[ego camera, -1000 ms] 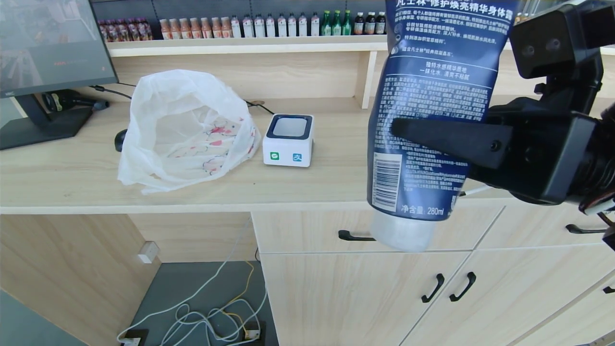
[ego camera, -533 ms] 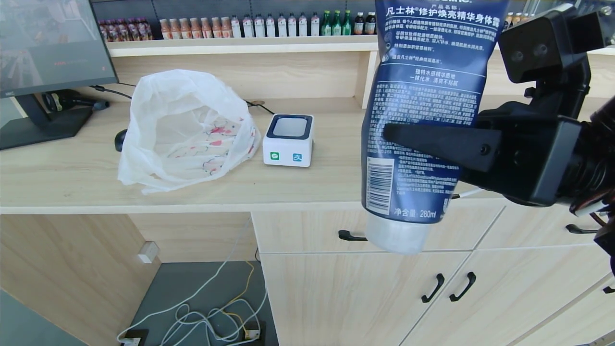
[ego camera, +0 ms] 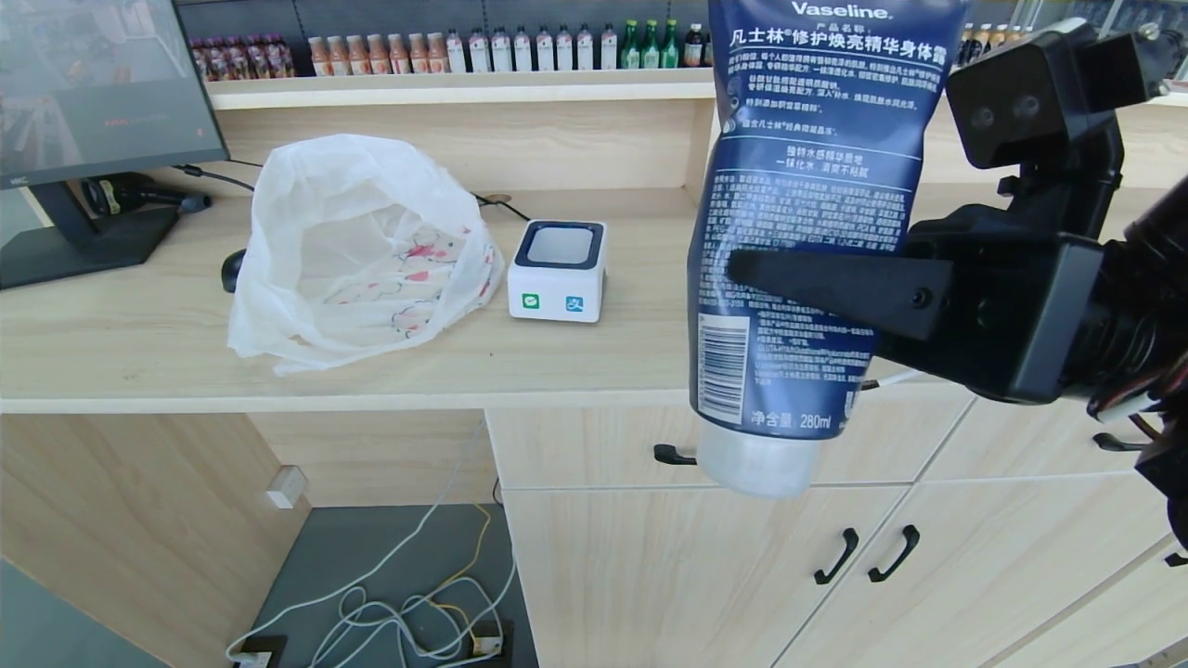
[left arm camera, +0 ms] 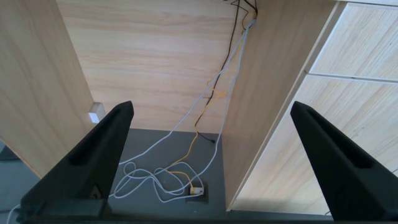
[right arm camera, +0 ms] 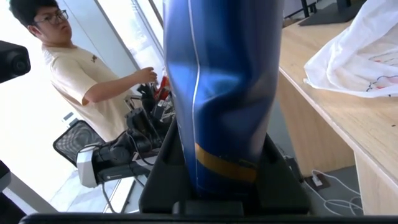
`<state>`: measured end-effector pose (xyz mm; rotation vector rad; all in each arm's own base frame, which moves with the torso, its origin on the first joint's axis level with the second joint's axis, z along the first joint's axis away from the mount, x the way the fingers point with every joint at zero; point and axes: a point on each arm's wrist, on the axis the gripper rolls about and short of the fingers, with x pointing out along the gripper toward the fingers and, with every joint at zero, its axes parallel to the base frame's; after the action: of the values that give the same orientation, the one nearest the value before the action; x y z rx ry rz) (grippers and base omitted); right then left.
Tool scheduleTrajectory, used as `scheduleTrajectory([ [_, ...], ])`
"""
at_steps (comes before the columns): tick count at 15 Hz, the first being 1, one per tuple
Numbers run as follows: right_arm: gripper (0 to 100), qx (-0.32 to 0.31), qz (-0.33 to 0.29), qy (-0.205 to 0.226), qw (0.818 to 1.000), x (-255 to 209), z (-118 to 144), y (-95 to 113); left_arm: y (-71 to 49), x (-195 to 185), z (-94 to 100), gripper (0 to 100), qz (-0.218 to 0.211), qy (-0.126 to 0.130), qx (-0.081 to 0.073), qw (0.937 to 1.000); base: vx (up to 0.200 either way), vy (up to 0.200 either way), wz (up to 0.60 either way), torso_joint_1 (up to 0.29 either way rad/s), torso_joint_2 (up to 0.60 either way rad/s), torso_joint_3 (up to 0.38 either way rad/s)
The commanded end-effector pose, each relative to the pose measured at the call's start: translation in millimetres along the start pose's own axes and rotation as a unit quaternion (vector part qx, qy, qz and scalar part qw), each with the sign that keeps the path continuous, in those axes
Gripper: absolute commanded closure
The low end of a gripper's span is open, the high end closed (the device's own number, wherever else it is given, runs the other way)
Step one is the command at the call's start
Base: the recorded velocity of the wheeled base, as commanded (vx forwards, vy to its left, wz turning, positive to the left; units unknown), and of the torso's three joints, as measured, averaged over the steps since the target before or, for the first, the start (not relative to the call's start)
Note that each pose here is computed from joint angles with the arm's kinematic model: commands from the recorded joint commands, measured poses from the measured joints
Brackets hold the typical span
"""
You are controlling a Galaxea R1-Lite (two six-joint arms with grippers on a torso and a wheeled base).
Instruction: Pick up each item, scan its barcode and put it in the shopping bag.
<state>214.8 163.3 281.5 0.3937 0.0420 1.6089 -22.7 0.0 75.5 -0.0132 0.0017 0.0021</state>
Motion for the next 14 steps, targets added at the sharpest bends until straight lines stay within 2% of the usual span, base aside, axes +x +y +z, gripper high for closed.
scheduleTrajectory([
  [1,100,0.002,0.001,0.001,1.0,1,-1,-1,0.0,0,0.0,0,0.0,0.0,0.0,1.0,0.0,0.0,0.0,0.0,0.0,0.0],
  [8,100,-0.011,0.005,-0.006,1.0,0,-1,0,0.0,0,0.0,0,0.0,0.0,0.0,1.0,0.0,0.0,0.0,0.0,0.0,0.0],
  [14,100,-0.063,-0.007,-0.034,0.997,-22,-31,-1,0.0,0,0.0,0,0.0,0.0,0.0,1.0,0.0,0.0,0.0,0.0,0.0,0.0],
])
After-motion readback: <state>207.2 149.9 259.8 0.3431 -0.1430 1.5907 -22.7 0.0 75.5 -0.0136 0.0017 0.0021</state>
